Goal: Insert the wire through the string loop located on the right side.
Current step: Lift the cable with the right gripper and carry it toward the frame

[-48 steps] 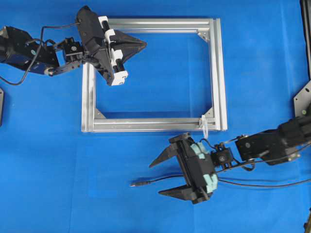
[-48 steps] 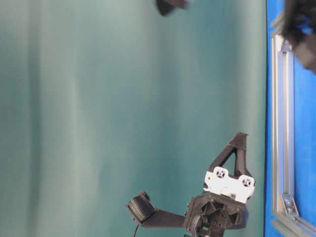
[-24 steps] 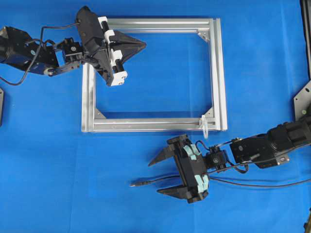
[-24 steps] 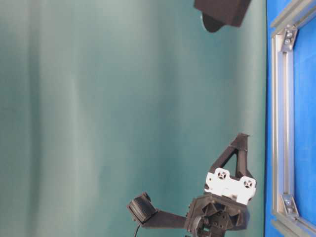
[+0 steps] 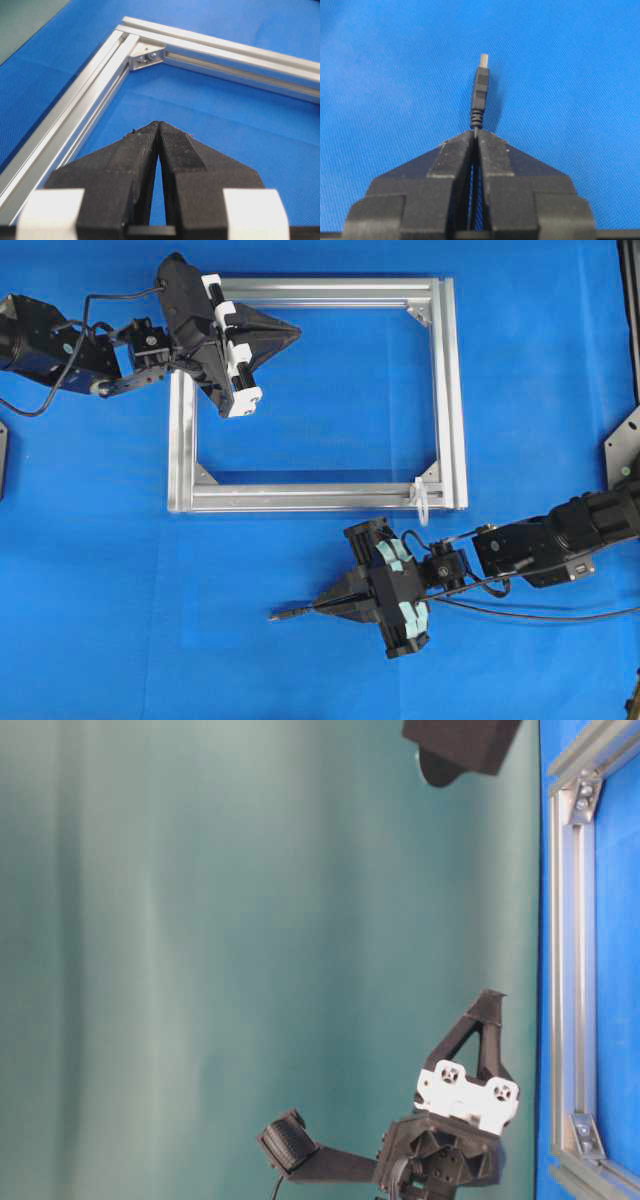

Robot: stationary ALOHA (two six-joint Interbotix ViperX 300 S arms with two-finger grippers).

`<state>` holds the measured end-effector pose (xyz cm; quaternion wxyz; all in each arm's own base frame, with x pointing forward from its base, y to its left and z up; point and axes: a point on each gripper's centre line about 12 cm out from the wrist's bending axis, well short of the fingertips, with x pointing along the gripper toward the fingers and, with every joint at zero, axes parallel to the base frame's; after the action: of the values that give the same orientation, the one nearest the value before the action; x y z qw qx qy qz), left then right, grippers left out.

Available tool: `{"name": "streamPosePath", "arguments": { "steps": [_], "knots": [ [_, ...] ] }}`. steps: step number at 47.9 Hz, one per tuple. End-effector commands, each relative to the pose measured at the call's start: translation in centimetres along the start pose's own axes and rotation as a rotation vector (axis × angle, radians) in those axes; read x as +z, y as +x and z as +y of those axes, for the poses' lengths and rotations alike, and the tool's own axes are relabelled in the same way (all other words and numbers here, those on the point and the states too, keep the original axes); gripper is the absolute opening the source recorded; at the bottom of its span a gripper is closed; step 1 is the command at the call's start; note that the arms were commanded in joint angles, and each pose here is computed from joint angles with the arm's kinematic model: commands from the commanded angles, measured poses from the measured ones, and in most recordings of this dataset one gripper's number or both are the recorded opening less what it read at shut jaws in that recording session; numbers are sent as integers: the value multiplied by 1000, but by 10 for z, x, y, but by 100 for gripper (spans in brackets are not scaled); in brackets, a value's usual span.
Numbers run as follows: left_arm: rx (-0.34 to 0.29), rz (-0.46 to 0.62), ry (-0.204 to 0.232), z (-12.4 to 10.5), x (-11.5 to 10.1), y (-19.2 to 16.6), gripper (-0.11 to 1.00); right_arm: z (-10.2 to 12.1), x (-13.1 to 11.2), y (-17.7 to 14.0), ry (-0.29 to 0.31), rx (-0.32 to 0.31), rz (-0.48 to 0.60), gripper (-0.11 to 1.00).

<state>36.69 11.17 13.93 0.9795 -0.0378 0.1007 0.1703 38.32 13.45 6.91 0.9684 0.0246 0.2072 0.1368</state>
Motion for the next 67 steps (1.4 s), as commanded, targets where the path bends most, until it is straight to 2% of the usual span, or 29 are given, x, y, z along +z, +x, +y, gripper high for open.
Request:
{"name": "streamPosePath", "arguments": {
  "steps": [1, 18, 29, 46, 67],
  "knots": [
    [-6, -47, 0, -2, 15, -2, 0, 2, 11, 1, -2, 6, -27, -3],
    [-6, -49, 0, -2, 16, -1, 0, 3, 19, -1, 3, 9, -48, -3],
    [-6, -52, 0, -2, 17, 0, 0, 6, 39, -10, 9, 14, -88, -3],
    [-9, -52, 0, -3, 17, 0, 0, 11, 75, -31, 11, 21, -65, -3],
    [-16, -50, 2, -6, 16, -1, 0, 9, 81, -32, 11, 18, -78, -3]
  ]
}}
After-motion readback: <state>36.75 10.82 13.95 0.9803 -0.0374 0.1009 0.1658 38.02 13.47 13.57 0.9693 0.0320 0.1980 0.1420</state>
